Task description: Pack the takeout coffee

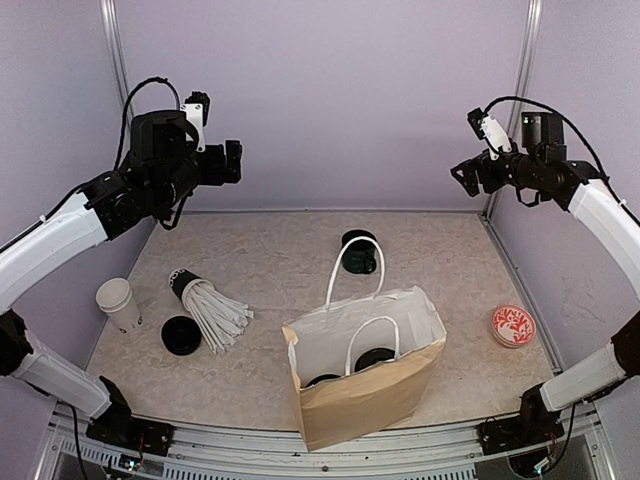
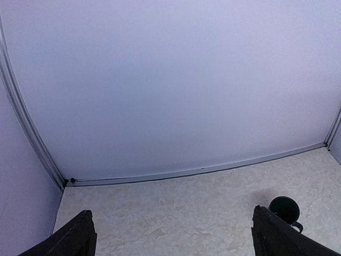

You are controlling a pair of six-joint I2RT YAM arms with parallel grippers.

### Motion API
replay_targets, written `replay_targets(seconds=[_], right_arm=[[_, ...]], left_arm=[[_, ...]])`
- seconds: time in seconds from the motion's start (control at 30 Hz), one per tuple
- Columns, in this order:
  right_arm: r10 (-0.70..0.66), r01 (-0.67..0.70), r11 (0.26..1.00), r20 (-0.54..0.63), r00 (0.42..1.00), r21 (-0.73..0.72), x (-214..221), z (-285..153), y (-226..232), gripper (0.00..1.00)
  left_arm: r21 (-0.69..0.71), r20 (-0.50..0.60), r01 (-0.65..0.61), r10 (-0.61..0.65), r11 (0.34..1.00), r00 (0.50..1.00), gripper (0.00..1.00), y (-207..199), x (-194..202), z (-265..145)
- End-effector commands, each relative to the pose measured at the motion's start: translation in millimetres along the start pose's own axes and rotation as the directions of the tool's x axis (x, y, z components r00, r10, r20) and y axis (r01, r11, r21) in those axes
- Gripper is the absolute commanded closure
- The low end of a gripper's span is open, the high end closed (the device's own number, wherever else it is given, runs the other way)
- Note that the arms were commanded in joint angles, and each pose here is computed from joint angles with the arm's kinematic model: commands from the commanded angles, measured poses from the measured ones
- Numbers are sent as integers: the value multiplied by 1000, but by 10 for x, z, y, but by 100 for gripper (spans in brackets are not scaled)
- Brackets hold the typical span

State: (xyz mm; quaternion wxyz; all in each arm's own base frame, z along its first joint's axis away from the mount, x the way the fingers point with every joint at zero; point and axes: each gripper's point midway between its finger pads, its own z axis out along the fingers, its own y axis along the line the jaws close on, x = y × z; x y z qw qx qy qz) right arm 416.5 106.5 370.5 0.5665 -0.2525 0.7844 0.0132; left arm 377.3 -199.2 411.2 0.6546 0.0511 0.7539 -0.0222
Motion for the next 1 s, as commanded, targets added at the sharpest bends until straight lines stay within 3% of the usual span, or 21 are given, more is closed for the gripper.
replay_targets(seconds=[0.0,0.5,0.97], right_arm=[[9,-12,999,77,997,34,-162,-140,-67,1],[58,-62,998,104,993,28,-184,-103,-67,1],[29,-28,1000,113,993,-11,-188,-111,14,1]], left_arm=[[-37,-3,-53,53,998,999,1,17,68,98],[-24,31,-9,10,1000,999,1,65,-43,-10],[-40,-3,-36,36,999,999,1,50,56,61]])
